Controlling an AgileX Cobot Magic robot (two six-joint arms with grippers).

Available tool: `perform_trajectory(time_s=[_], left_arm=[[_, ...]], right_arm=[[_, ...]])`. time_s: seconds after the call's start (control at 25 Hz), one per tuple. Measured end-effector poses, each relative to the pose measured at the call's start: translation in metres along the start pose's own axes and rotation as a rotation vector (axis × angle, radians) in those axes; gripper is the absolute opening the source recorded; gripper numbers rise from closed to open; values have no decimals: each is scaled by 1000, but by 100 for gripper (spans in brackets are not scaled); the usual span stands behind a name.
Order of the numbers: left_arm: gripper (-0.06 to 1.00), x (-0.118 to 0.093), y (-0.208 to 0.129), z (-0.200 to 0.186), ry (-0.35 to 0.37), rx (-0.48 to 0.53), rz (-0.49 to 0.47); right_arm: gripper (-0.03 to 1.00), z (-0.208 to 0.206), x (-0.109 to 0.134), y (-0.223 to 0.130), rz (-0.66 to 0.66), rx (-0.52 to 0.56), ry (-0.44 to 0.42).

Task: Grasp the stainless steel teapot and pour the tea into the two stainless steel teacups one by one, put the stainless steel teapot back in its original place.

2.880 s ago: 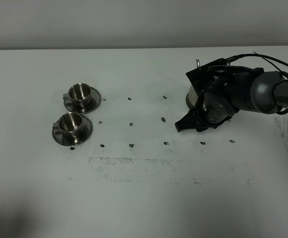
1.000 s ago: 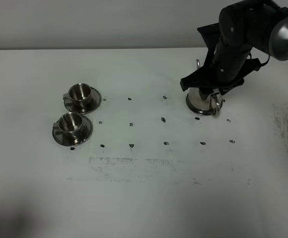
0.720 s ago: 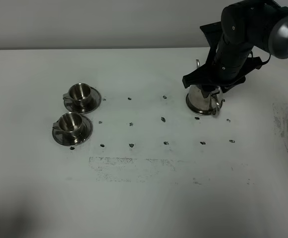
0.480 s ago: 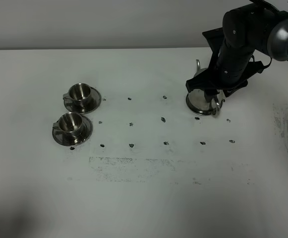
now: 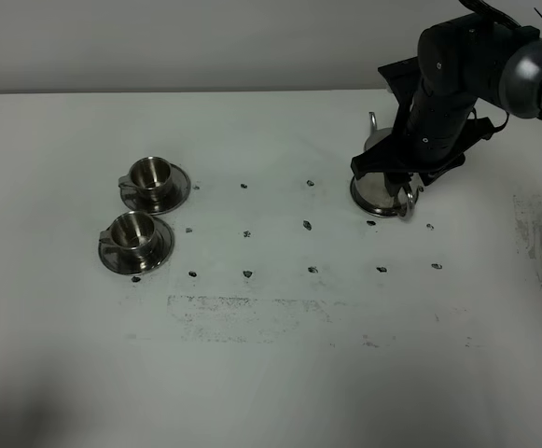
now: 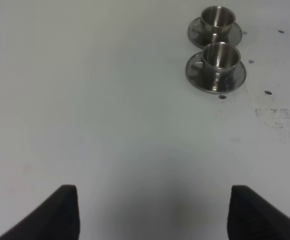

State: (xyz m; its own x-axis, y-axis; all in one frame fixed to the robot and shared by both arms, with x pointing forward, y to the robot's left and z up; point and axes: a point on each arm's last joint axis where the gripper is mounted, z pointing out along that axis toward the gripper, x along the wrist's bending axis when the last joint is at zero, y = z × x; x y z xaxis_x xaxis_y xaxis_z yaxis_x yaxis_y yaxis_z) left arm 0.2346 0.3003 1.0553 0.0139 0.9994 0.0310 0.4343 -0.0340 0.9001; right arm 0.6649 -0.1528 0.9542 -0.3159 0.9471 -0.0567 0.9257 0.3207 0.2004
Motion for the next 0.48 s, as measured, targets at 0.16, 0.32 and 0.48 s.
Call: perform_trajectory(time_s=[0.16,0.32,0.48], left_arm=[[61,0,0,0,0,0,0],[61,0,0,0,0,0,0],[61,0,0,0,0,0,0]], right_arm=[[46,4,0,0,-14,4,0],[46,4,0,1,-33,0,0],[46,10,1,0,-40,11,1]])
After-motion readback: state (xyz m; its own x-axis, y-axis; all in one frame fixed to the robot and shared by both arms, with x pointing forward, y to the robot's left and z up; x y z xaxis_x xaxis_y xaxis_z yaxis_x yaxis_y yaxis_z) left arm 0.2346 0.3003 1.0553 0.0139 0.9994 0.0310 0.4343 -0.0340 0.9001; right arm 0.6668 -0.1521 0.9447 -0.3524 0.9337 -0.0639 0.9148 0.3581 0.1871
